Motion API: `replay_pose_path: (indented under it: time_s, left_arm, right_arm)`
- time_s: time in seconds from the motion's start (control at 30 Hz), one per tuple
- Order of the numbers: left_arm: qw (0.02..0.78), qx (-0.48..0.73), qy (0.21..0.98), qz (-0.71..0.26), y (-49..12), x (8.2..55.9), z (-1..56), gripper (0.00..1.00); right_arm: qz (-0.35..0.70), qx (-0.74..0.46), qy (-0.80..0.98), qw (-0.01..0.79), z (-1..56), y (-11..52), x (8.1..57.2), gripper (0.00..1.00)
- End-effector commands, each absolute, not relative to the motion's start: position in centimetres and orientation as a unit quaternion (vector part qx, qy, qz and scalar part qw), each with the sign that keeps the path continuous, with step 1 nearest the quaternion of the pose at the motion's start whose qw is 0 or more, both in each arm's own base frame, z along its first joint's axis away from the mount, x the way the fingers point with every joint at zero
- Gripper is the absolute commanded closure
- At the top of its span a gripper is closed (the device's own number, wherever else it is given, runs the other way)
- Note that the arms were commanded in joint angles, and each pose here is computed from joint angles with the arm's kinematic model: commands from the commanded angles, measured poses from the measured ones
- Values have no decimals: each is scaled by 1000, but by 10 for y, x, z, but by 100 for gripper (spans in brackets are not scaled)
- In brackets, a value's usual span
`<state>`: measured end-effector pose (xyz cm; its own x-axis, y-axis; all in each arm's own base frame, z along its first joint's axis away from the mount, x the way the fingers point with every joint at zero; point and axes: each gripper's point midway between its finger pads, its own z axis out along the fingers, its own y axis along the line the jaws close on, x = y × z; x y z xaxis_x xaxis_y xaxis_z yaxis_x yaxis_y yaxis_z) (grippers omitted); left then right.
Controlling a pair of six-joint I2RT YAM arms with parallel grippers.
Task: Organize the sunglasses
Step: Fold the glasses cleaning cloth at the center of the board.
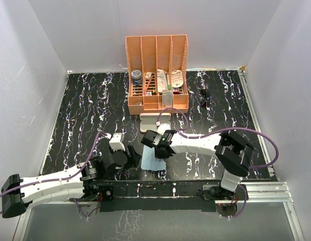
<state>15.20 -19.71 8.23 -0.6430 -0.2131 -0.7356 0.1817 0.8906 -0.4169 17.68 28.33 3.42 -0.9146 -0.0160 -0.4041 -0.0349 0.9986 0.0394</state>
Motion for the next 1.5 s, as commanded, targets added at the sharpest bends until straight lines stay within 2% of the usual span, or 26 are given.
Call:
replay_pose_path:
  time_s: [0.0, 1.47]
  left_arm:
    - [436, -20, 871, -225, -188, 155, 85, 36]
    - [446, -44, 868, -215, -165, 153, 83, 36]
  right_arm:
    - [26, -16, 975, 221, 48, 293, 184, 100]
    - [57, -43, 973, 219, 57, 342, 190, 100]
